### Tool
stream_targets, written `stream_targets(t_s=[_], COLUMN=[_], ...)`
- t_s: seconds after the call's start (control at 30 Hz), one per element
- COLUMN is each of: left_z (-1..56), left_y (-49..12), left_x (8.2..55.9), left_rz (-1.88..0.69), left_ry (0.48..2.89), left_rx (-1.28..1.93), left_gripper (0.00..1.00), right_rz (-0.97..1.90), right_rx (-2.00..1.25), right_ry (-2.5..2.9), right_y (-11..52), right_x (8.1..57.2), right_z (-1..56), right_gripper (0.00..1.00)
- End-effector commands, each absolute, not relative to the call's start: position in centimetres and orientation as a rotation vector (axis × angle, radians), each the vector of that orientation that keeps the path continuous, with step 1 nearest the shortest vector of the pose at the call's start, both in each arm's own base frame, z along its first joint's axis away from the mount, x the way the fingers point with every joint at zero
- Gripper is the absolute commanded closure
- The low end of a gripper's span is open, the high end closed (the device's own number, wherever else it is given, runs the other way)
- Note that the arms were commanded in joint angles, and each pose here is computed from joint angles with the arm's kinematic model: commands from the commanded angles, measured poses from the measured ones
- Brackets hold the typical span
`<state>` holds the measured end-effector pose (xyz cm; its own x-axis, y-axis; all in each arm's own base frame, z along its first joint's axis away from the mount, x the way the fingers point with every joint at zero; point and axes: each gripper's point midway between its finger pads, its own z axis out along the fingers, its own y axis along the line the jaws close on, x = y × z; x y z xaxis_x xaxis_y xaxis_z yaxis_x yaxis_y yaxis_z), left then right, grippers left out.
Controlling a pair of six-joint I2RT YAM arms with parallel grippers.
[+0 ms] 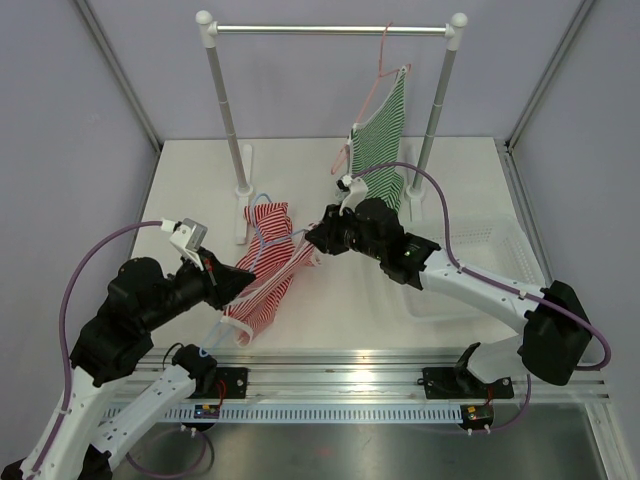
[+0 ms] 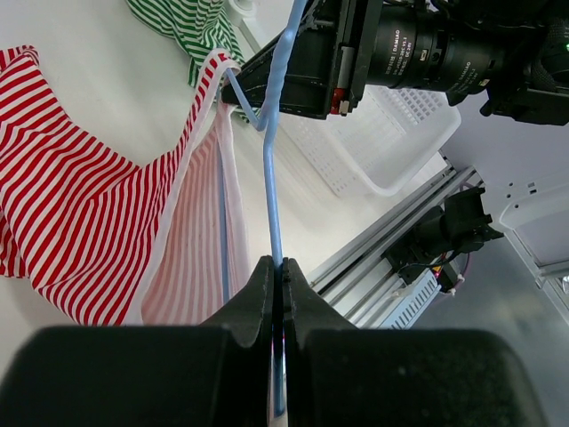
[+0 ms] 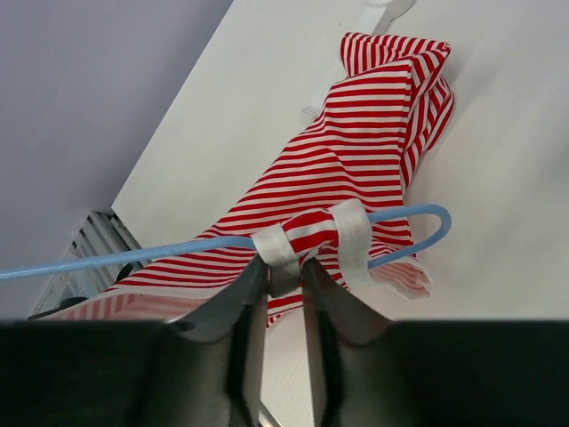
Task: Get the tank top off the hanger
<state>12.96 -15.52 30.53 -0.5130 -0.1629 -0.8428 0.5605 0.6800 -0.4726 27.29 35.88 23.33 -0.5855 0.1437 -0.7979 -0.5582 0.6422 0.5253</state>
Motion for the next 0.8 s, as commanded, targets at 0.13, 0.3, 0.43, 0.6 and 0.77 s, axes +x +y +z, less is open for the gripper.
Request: stream_targets(t_s=[0.13, 0.3, 0.43, 0.6, 0.77], left_z=[32.7, 33.5, 35.3, 37.6, 41.4], left_y=[-14.5, -15.1, -16.4, -16.5, -17.4], left_x=[13.2, 11.9, 9.1, 8.0, 10.0], left_rz=[-0.878, -0.927, -1.059, -1.104, -1.158], left_ry=[1.845, 1.808, 1.673, 1.522, 1.388], left_rx=[0.286, 0.378, 0.535, 0.574, 0.475], left_gripper=[1.00, 1.00, 1.00, 1.00, 1.00], right_rz=[0.880, 0.517, 0.440, 0.529, 1.003], right_rx=[-0.290, -0.162, -0.111, -0.141, -0.351], right_ry=[1.899, 1.949, 1.991, 2.005, 1.873], right_y=[34.0, 28.1, 25.6, 26.0, 30.5], right_x=[28.6, 31.3, 34.0, 33.5, 27.7], right_z=[25.5, 23.6, 23.0, 23.8, 30.1], right_gripper=[1.00, 1.00, 1.00, 1.00, 1.00])
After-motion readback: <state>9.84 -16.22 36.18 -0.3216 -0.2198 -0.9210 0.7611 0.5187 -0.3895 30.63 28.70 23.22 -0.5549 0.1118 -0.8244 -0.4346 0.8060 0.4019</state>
